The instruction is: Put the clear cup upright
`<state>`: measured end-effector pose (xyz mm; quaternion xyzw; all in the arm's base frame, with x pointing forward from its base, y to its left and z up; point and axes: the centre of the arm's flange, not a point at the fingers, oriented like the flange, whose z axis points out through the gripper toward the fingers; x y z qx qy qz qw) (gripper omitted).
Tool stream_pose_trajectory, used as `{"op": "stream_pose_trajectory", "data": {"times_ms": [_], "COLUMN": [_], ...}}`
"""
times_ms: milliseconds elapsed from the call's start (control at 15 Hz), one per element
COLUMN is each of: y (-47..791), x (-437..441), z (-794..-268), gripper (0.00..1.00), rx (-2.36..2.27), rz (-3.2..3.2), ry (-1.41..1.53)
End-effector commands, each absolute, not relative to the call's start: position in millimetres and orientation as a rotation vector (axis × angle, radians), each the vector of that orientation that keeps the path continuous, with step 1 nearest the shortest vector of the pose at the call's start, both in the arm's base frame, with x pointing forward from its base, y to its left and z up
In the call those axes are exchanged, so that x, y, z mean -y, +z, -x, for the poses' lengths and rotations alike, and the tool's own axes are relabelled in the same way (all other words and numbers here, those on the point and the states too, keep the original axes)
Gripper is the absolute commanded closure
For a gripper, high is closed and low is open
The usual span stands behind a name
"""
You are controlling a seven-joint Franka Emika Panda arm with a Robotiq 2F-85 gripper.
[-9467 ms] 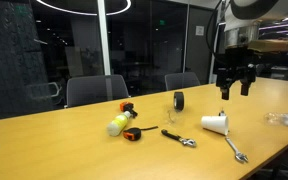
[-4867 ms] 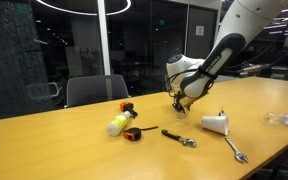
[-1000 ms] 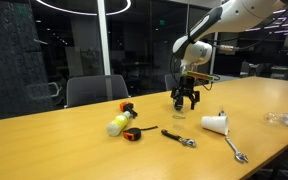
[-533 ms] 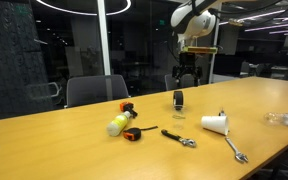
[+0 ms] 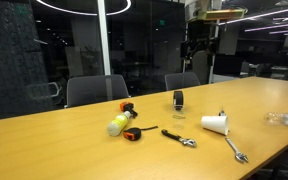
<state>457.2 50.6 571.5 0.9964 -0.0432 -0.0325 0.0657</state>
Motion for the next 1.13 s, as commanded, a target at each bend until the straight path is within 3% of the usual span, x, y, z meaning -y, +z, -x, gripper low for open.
{"op": "stream_pose_trajectory", "data": {"times_ms": [0,467,533,1067], "y": [576,587,585,584], "x": [-67,-56,-63,-58], "z": [-365,-265,-297,-273], "gripper": [0.0,0.0,0.0,0.0], "rx": [0.181,0.299,0.246,0.266], "rz": [-3.017,-3.065,-3.045,-3.052], "ry": [-0.007,0.058,0.017,0.046]}}
